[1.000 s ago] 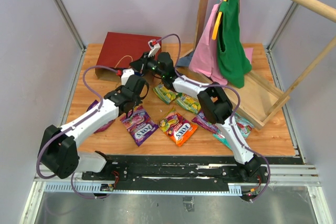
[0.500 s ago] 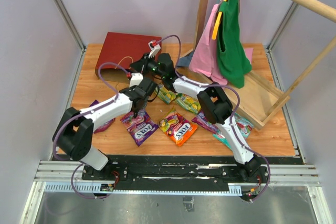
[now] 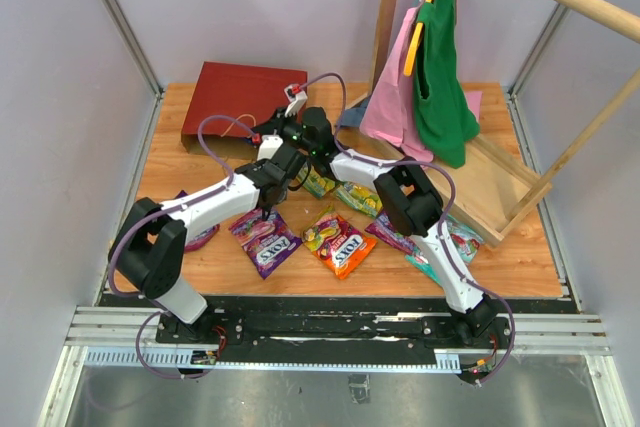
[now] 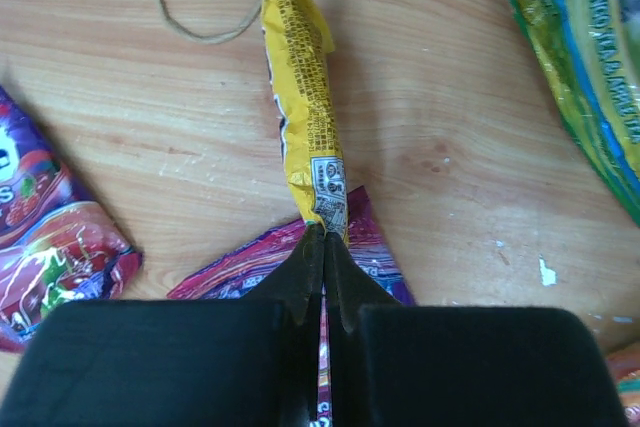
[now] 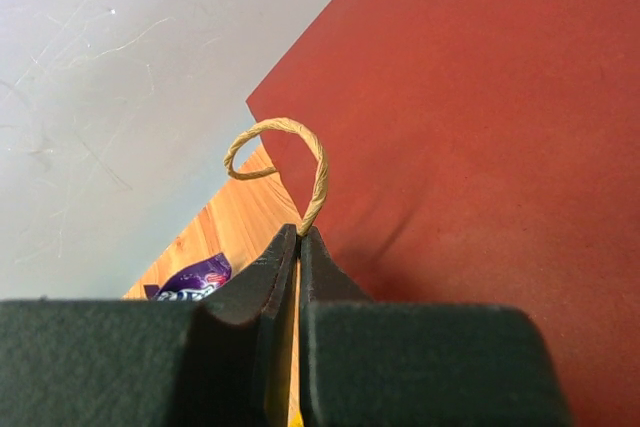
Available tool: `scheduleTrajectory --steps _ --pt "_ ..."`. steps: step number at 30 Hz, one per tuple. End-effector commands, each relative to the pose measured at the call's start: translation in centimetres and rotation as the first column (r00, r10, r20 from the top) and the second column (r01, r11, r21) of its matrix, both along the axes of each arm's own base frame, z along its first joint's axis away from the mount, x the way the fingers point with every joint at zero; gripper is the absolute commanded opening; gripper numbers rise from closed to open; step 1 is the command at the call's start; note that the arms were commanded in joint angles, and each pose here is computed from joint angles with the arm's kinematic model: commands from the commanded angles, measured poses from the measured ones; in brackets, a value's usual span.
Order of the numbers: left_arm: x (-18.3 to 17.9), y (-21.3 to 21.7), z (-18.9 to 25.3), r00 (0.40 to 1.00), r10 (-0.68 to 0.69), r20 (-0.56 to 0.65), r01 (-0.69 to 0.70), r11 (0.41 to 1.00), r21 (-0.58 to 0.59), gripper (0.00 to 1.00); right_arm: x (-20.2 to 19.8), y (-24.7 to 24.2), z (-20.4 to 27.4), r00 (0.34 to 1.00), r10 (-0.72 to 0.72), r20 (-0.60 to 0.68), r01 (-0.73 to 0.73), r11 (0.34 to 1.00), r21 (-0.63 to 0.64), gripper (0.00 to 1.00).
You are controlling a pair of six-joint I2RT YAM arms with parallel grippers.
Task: Take the snacks out of the paper bag
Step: Place the snack at the center of the board.
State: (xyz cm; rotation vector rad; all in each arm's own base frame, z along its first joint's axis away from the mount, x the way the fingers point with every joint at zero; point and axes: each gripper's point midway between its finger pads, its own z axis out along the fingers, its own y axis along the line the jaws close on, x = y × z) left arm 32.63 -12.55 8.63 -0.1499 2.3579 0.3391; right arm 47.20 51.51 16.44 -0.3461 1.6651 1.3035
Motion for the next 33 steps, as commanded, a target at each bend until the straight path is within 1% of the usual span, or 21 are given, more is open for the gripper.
scheduleTrajectory --steps 1,4,10,18,24,25,27,28,30,33 --pt "0.9 -2.7 1.7 0.994 -0.091 0.057 0.097 0.989 -0.114 0.01 0.2 -0.8 3.1 0.999 0.004 0.049 -0.007 0.998 0.056 0.01" --pt "0.9 -4.0 1.9 0.989 -0.135 0.065 0.145 0.975 -0.171 0.01 0.0 -0.7 3.0 0.998 0.02 0.052 -0.023 0.998 0.053 0.01" --pt "0.9 -4.8 1.6 0.986 -0.159 0.054 0.167 0.965 -0.203 0.0 0.0 -0.8 3.0 0.998 0.019 0.052 -0.022 0.998 0.052 0.01" --pt "0.6 -6.1 -0.9 0.983 -0.184 -0.013 0.175 0.955 -0.24 0.01 0.2 -1.1 2.9 0.999 0.016 0.048 -0.019 0.998 0.053 0.01" --pt "0.5 -7.4 -1.4 0.978 -0.209 -0.023 0.193 0.936 -0.296 0.0 0.4 -1.5 2.6 0.999 0.013 0.043 -0.015 0.998 0.055 0.01" --pt "0.5 -7.6 -1.2 0.976 -0.216 -0.02 0.199 0.93 -0.308 0.02 0.4 -1.5 2.5 0.999 0.013 0.042 -0.015 0.998 0.054 0.01" --pt "0.5 -8.1 -0.8 0.973 -0.231 -0.006 0.216 0.918 -0.332 0.11 0.5 -1.6 2.5 0.999 0.011 0.041 -0.013 0.998 0.056 0.01" --pt "0.5 -8.3 -0.6 0.972 -0.236 0.003 0.223 0.913 -0.342 0.18 0.4 -1.5 2.5 0.999 0.013 0.04 -0.015 0.998 0.056 0.01" --pt "0.5 -8.6 -0.1 0.969 -0.245 0.025 0.237 0.903 -0.359 0.36 0.5 -1.6 2.6 0.999 0.011 0.041 -0.014 0.998 0.057 0.01" --pt "0.4 -8.6 0.5 0.968 -0.248 0.039 0.245 0.899 -0.364 0.51 0.4 -1.7 2.6 0.999 0.012 0.039 -0.015 0.998 0.058 0.01"
